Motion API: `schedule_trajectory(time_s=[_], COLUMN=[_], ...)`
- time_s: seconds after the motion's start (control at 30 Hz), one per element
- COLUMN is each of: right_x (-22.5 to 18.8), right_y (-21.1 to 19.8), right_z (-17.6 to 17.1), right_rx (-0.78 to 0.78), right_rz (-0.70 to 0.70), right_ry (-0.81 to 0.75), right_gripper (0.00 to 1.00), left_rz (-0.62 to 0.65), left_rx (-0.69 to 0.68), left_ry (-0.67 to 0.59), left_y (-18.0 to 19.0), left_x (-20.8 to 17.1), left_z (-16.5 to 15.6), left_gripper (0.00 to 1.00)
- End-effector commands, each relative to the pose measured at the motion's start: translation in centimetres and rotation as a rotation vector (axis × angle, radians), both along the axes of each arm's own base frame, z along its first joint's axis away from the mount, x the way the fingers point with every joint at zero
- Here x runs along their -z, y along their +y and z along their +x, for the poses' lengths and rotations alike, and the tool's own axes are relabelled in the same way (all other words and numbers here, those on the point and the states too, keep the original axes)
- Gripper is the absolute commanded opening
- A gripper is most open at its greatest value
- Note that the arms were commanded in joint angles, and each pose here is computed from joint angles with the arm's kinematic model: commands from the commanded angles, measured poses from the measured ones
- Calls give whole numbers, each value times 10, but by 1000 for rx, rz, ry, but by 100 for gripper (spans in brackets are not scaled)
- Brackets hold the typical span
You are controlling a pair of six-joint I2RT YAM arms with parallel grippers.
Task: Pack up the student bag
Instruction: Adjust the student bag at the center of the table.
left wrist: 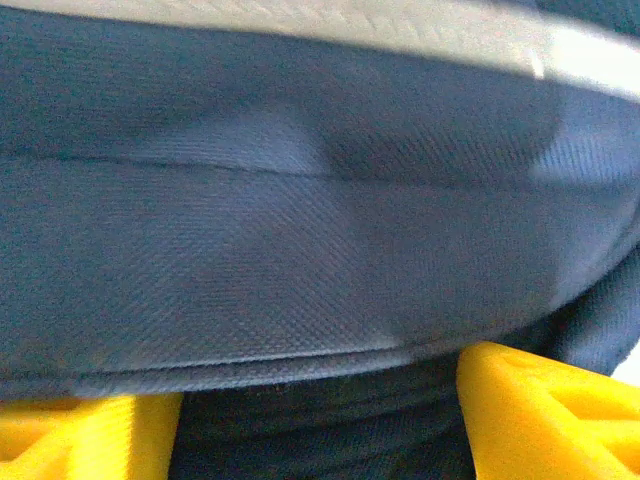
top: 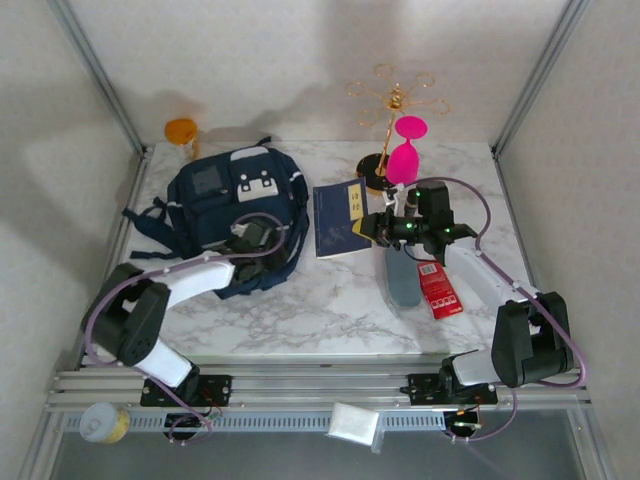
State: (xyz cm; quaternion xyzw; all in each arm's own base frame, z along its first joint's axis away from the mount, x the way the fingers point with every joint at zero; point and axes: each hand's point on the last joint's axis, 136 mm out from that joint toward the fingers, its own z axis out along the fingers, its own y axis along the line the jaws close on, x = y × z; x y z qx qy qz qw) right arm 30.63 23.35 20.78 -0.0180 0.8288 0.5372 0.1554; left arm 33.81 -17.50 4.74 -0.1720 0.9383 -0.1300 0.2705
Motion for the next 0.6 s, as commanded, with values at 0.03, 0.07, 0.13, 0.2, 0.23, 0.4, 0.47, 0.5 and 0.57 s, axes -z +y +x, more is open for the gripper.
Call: schedule_trajectory(time_s=[0.03,0.07,0.13,0.2,0.23,0.4,0.47,0.5,0.57], right_x=[-4,-2,-1,1,2,3,1,0,0], right_y=[-7,-10,-18,-27,-32,-55,-68,-73,-84], right_z=[3,4,6,6,6,11,16,17,22], right_rx=[5,13,33,56,65,118,164,180,228], right_rz=[14,14,14,6,4,1,1,0,-19], right_ry=[-47,-42,-37,-30,-28,-20,-12,-13,-17], right_gripper=[0,0,0,0,0,0,0,0,0], left_rz=[-234,-219,-140,-18,42,217,228,264,342], left_rx=[166,169,169,166,180,349,425,415,379], left_ry=[62,58,21,-14,-23,-3,9,8,3], left_y=[-109,-116,-116,-102,-94,-86,-94,-89,-78], left_x=[0,-4,-17,-31,-35,-37,-35,-33,-29], left_z=[-4,1,10,14,14,10,10,13,22], left_gripper=[70,69,69,69,69,66,66,65,62])
